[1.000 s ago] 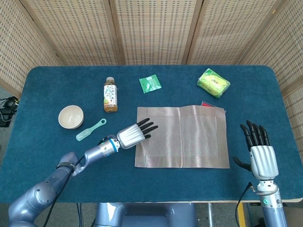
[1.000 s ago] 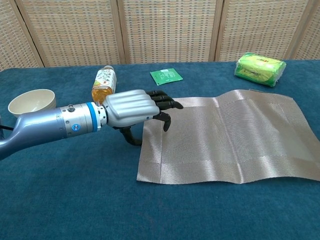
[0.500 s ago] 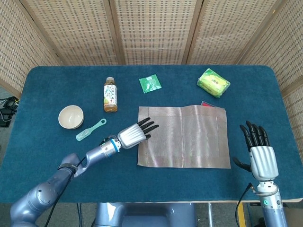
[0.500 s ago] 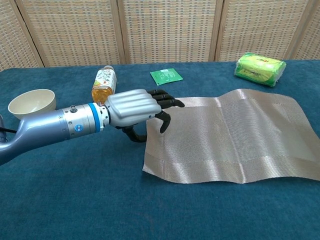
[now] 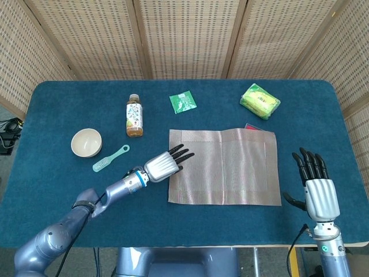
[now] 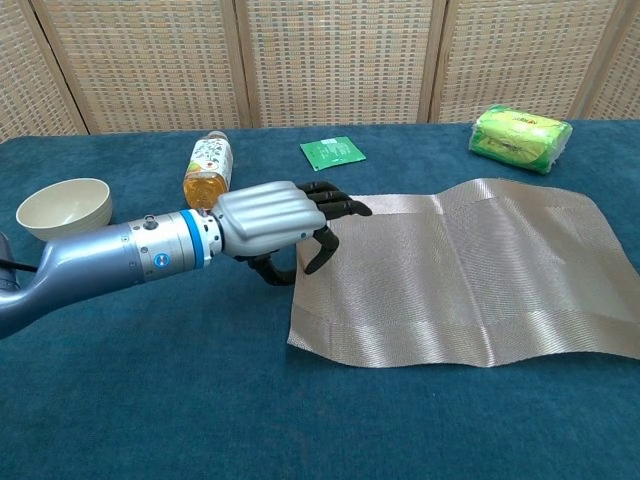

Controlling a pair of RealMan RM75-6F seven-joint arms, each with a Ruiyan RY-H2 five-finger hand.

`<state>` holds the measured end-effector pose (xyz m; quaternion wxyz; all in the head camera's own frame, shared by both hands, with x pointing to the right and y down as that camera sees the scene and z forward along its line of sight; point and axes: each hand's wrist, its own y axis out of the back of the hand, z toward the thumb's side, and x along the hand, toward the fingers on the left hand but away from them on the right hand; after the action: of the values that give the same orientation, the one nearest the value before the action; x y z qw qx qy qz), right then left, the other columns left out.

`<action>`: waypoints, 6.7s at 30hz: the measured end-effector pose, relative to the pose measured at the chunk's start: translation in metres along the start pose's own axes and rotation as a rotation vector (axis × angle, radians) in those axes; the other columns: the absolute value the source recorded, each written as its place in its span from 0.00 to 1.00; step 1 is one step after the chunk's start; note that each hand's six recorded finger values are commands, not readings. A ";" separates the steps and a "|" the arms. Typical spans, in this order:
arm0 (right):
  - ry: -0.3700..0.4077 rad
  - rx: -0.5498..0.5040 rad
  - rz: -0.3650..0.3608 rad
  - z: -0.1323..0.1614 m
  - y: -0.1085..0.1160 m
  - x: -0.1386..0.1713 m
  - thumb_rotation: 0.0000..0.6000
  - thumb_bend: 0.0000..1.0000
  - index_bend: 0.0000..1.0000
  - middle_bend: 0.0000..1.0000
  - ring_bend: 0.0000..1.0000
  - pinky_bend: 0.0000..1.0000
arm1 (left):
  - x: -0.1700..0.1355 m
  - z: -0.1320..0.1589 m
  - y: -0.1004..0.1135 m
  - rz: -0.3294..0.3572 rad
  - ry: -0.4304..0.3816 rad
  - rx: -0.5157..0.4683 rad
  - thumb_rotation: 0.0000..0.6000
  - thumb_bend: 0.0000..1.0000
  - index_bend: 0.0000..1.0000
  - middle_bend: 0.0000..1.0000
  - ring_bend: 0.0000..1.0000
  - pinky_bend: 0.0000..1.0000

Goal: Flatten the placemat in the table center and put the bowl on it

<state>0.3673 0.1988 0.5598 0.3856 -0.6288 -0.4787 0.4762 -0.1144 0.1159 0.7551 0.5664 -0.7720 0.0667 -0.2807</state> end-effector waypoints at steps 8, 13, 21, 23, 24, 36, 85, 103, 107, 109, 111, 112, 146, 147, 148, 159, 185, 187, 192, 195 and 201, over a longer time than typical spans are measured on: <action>0.003 -0.005 -0.003 0.001 0.002 0.001 1.00 0.00 0.05 0.00 0.00 0.00 | -0.002 0.002 0.001 0.010 -0.007 -0.003 1.00 0.47 0.79 0.00 0.00 0.00; 0.003 -0.008 -0.005 0.001 0.003 0.001 1.00 0.00 0.05 0.00 0.00 0.00 | -0.003 0.005 0.003 0.020 -0.017 -0.011 1.00 0.48 0.81 0.00 0.00 0.00; 0.006 -0.011 -0.007 0.002 0.005 0.001 1.00 0.00 0.05 0.00 0.00 0.00 | -0.027 0.016 0.004 0.038 -0.111 0.001 1.00 0.49 0.81 0.00 0.00 0.00; 0.008 -0.012 -0.009 0.002 0.005 0.002 1.00 0.00 0.05 0.00 0.00 0.00 | -0.036 0.019 0.004 0.038 -0.137 0.007 1.00 0.49 0.81 0.00 0.00 0.00; 0.009 -0.013 -0.010 0.003 0.006 0.002 1.00 0.00 0.05 0.00 0.00 0.00 | -0.042 0.020 0.003 0.037 -0.153 0.014 1.00 0.49 0.82 0.00 0.00 0.00; 0.031 -0.023 -0.009 0.009 0.007 0.007 1.00 0.00 0.05 0.00 0.00 0.00 | -0.106 0.025 0.002 0.009 -0.217 0.059 1.00 0.49 0.82 0.00 0.00 0.00; 0.078 -0.065 -0.040 0.020 0.024 0.017 1.00 0.00 0.06 0.00 0.00 0.00 | -0.223 -0.020 -0.036 -0.129 -0.048 0.104 1.00 0.01 0.09 0.00 0.00 0.00; 0.073 -0.067 -0.032 0.020 0.023 0.016 1.00 0.00 0.06 0.00 0.00 0.00 | -0.254 -0.103 0.018 0.028 0.210 -0.049 1.00 0.00 0.12 0.00 0.00 0.00; 0.073 -0.066 -0.027 0.020 0.021 0.016 1.00 0.00 0.06 0.00 0.00 0.00 | -0.260 -0.139 0.012 0.003 0.397 -0.137 1.00 0.00 0.20 0.00 0.00 0.00; 0.072 -0.066 -0.026 0.020 0.021 0.016 1.00 0.00 0.06 0.00 0.00 0.00 | -0.265 -0.156 0.006 -0.020 0.496 -0.169 1.00 0.04 0.25 0.00 0.00 0.00; 0.070 -0.066 -0.024 0.020 0.020 0.015 1.00 0.00 0.06 0.00 0.00 0.00 | -0.270 -0.170 -0.001 -0.045 0.586 -0.196 1.00 0.10 0.30 0.00 0.00 0.00; 0.070 -0.065 -0.023 0.020 0.020 0.015 1.00 0.00 0.06 0.00 0.00 0.00 | -0.273 -0.176 -0.003 -0.055 0.620 -0.207 1.00 0.14 0.31 0.00 0.00 0.00; 0.066 -0.072 -0.020 0.018 0.019 0.014 1.00 0.00 0.06 0.00 0.00 0.00 | -0.255 -0.190 -0.013 0.008 0.703 -0.275 1.00 0.47 0.72 0.00 0.00 0.00; 0.066 -0.073 -0.020 0.018 0.019 0.014 1.00 0.00 0.06 0.00 0.00 0.00 | -0.253 -0.186 -0.005 0.037 0.678 -0.273 1.00 0.47 0.72 0.00 0.00 0.00; 0.066 -0.074 -0.020 0.018 0.020 0.014 1.00 0.00 0.06 0.00 0.00 0.00 | -0.250 -0.183 0.001 0.057 0.657 -0.272 1.00 0.46 0.72 0.00 0.00 0.00; 0.054 -0.075 -0.031 0.015 0.024 0.014 1.00 0.00 0.06 0.00 0.00 0.00 | -0.183 -0.101 0.035 0.068 0.339 -0.306 1.00 0.46 0.71 0.00 0.00 0.00; 0.038 -0.082 -0.041 0.009 0.028 0.012 1.00 0.00 0.06 0.00 0.00 0.00 | -0.126 0.050 0.010 -0.219 -0.039 -0.144 1.00 0.29 0.42 0.00 0.00 0.00; 0.038 -0.082 -0.041 0.010 0.028 0.012 1.00 0.00 0.06 0.00 0.00 0.00 | -0.126 0.049 0.011 -0.211 -0.036 -0.145 1.00 0.06 0.09 0.00 0.00 0.00; 0.042 -0.083 -0.043 0.011 0.029 0.013 1.00 0.00 0.06 0.00 0.00 0.00 | -0.129 0.042 0.024 -0.146 -0.018 -0.167 1.00 0.00 0.00 0.00 0.00 0.00; 0.046 -0.084 -0.043 0.012 0.030 0.014 1.00 0.00 0.06 0.00 0.00 0.00 | -0.135 0.032 0.037 -0.094 0.004 -0.173 1.00 0.00 0.00 0.00 0.00 0.00; 0.057 -0.087 -0.051 0.015 0.033 0.017 1.00 0.00 0.06 0.00 0.00 0.00 | -0.165 -0.006 0.070 0.043 0.143 -0.179 1.00 0.00 0.00 0.00 0.00 0.00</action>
<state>0.3622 0.2074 0.5215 0.3835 -0.6459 -0.5035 0.4268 -0.2400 0.1554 0.6334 0.4949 -0.7959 0.1481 -0.3157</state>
